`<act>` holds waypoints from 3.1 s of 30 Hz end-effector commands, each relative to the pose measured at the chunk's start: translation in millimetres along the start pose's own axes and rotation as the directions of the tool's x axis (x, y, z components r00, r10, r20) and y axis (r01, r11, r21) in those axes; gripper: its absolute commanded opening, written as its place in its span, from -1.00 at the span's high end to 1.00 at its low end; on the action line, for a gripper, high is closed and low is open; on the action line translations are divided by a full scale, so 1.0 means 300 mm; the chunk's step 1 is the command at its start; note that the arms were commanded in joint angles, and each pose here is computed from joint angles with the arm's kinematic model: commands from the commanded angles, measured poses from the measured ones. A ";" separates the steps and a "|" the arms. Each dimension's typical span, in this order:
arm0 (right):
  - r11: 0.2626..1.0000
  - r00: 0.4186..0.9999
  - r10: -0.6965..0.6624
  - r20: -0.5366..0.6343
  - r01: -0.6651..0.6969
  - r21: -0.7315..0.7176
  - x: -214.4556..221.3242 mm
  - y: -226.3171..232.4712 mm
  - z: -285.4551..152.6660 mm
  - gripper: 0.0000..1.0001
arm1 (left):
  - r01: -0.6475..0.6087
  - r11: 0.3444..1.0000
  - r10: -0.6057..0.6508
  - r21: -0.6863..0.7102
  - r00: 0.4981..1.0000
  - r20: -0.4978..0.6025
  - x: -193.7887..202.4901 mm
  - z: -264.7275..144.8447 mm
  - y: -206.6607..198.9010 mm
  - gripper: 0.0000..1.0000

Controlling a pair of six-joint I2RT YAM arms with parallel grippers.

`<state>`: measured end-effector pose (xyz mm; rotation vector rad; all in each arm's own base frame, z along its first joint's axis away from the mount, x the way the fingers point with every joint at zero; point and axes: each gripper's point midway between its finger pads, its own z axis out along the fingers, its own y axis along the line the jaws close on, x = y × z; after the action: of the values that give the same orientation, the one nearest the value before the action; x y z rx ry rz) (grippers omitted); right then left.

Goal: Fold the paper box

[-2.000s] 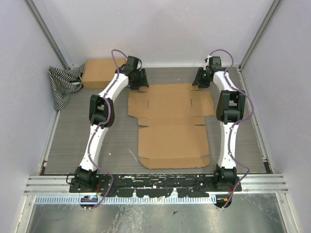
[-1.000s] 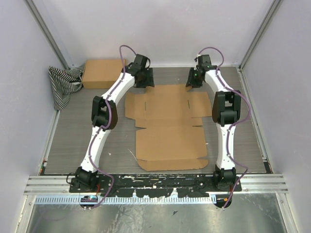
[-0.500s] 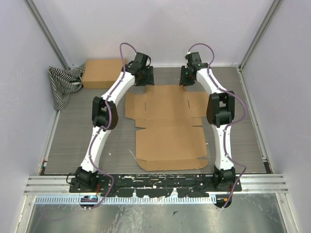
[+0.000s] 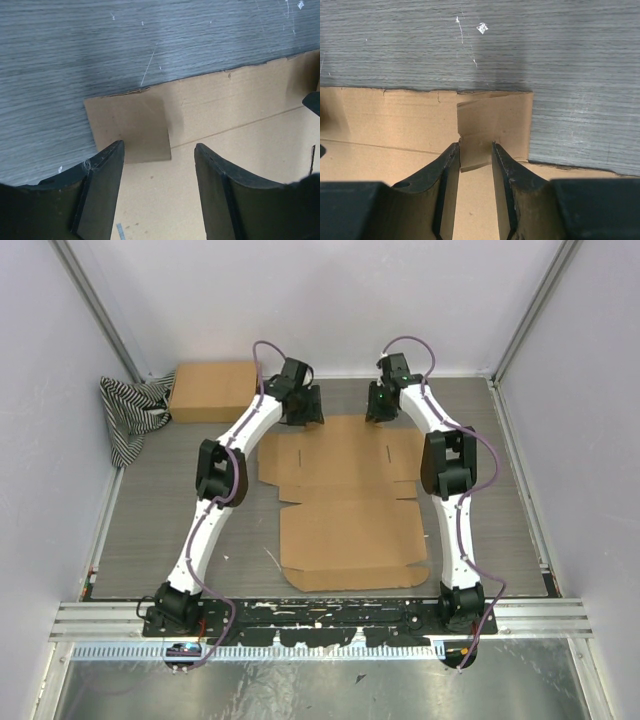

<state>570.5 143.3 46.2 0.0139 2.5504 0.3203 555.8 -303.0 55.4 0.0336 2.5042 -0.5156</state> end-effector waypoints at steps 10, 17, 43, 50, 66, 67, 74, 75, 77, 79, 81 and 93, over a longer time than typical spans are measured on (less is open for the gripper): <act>1.000 0.999 0.009 0.051 -0.007 -0.027 -0.053 0.034 -0.028 0.21 | 0.033 0.999 -0.034 0.041 0.999 0.013 -0.047 -0.047 -0.010 -0.34; 0.997 0.969 0.080 0.233 -0.080 -0.010 -0.247 0.006 -0.326 -0.06 | 0.016 1.000 -0.016 0.000 0.994 0.112 -0.187 -0.355 0.010 -0.41; 0.962 0.969 0.247 -0.005 -0.245 0.120 0.606 -0.201 -0.538 -0.71 | 0.157 0.988 -0.156 0.010 0.985 -0.074 0.512 -0.621 0.141 -0.48; 0.966 0.972 0.233 -0.012 -0.230 0.122 0.577 -0.213 -0.481 -0.72 | 0.161 0.987 -0.159 0.003 0.980 -0.122 0.552 -0.561 0.142 -0.47; 0.974 0.973 0.226 -0.043 -0.227 -0.013 0.547 -0.149 -0.430 -0.59 | 0.148 0.989 -0.145 0.004 0.975 -0.166 0.556 -0.501 0.120 -0.44; 0.974 0.973 0.226 -0.036 -0.227 -0.024 0.536 -0.141 -0.441 -0.58 | 0.147 0.989 -0.144 0.006 0.976 -0.165 0.553 -0.504 0.117 -0.44; 0.973 0.976 0.218 0.019 -0.216 -0.083 0.454 -0.089 -0.536 -0.53 | 0.138 0.990 -0.133 0.020 0.979 -0.155 0.535 -0.527 0.081 -0.43; 0.973 0.976 0.217 0.027 -0.214 -0.092 0.445 -0.081 -0.551 -0.52 | 0.137 0.990 -0.132 0.022 0.979 -0.154 0.533 -0.528 0.076 -0.43; 0.971 0.975 0.218 0.043 -0.212 -0.109 0.428 -0.068 -0.574 -0.51 | 0.133 0.991 -0.127 0.028 0.980 -0.153 0.529 -0.528 0.065 -0.43; 0.970 0.976 0.215 0.047 -0.207 -0.127 0.421 -0.051 -0.584 -0.51 | 0.130 0.991 -0.124 0.033 0.980 -0.156 0.526 -0.521 0.056 -0.43; 0.969 0.977 0.211 0.043 -0.203 -0.142 0.422 -0.035 -0.582 -0.50 | 0.131 0.991 -0.123 0.039 0.980 -0.158 0.523 -0.516 0.045 -0.43; 0.963 0.973 0.230 0.031 -0.232 0.140 0.491 -0.178 -0.512 -0.60 | 0.059 0.990 -0.078 -0.125 0.984 -0.158 0.536 -0.547 0.133 -0.46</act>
<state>358.0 89.9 81.3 0.2972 2.5715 0.3808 340.3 -240.6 74.2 -0.0604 2.6882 -0.5619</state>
